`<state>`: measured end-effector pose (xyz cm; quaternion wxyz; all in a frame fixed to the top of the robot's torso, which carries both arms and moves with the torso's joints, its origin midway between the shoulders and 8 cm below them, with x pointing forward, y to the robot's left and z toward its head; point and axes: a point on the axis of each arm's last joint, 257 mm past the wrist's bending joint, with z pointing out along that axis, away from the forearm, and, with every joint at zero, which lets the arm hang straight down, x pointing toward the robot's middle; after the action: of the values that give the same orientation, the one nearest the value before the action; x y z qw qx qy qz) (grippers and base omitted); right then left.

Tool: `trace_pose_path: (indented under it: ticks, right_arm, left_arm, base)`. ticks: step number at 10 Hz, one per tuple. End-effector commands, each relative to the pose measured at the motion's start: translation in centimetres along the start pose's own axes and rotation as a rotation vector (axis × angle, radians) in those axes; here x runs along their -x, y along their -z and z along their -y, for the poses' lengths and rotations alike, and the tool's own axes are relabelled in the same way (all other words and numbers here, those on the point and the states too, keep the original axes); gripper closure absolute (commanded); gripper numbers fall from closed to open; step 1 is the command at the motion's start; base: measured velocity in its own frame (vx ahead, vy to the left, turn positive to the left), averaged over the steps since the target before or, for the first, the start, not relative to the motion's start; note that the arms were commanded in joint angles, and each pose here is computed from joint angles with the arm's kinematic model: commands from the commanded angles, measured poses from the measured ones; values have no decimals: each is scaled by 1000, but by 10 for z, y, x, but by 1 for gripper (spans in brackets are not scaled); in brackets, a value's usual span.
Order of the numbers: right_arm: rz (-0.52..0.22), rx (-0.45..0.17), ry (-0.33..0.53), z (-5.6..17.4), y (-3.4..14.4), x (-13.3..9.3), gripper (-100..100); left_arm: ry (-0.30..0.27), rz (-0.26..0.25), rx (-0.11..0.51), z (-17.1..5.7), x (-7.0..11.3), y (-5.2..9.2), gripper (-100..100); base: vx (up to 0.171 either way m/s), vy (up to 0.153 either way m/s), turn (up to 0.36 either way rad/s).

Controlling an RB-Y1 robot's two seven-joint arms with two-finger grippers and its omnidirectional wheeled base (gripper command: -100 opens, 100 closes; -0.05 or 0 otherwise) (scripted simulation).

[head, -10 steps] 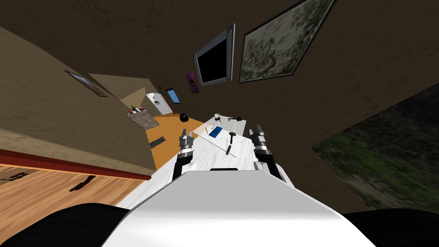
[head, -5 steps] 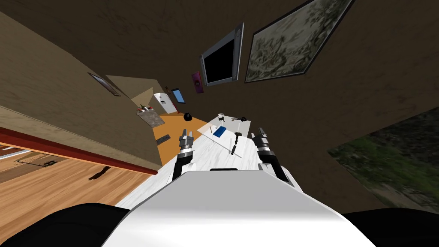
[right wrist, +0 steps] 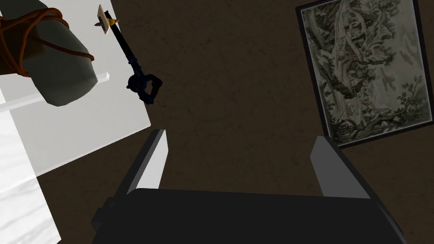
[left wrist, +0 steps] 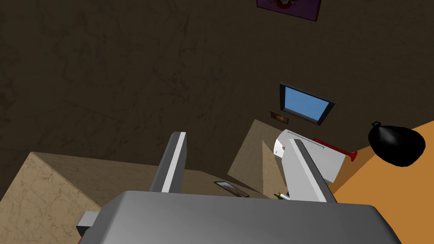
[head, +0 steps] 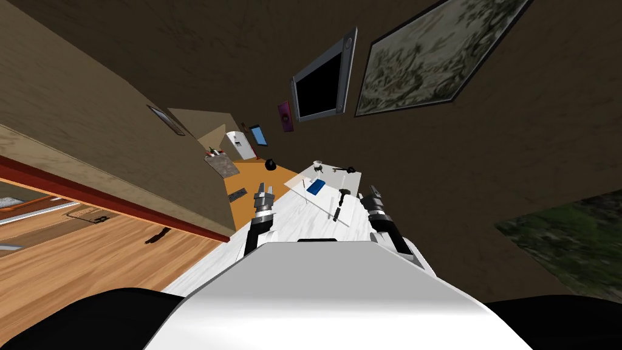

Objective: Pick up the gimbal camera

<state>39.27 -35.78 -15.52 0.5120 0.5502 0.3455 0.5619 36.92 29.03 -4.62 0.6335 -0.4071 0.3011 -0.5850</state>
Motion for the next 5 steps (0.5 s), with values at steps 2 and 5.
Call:
trace_pose_path:
  ticks: [2,5]
  right_arm:
    - [53,-58,-63,16,3,24,-100]
    - [155,-150,-168,44,13,66,-100]
  left_arm:
    - [0,0,0,0,0,0,0]
    - [0,0,0,0,0,0,0]
  base:
    - [37,74,84]
    - [23,65,110]
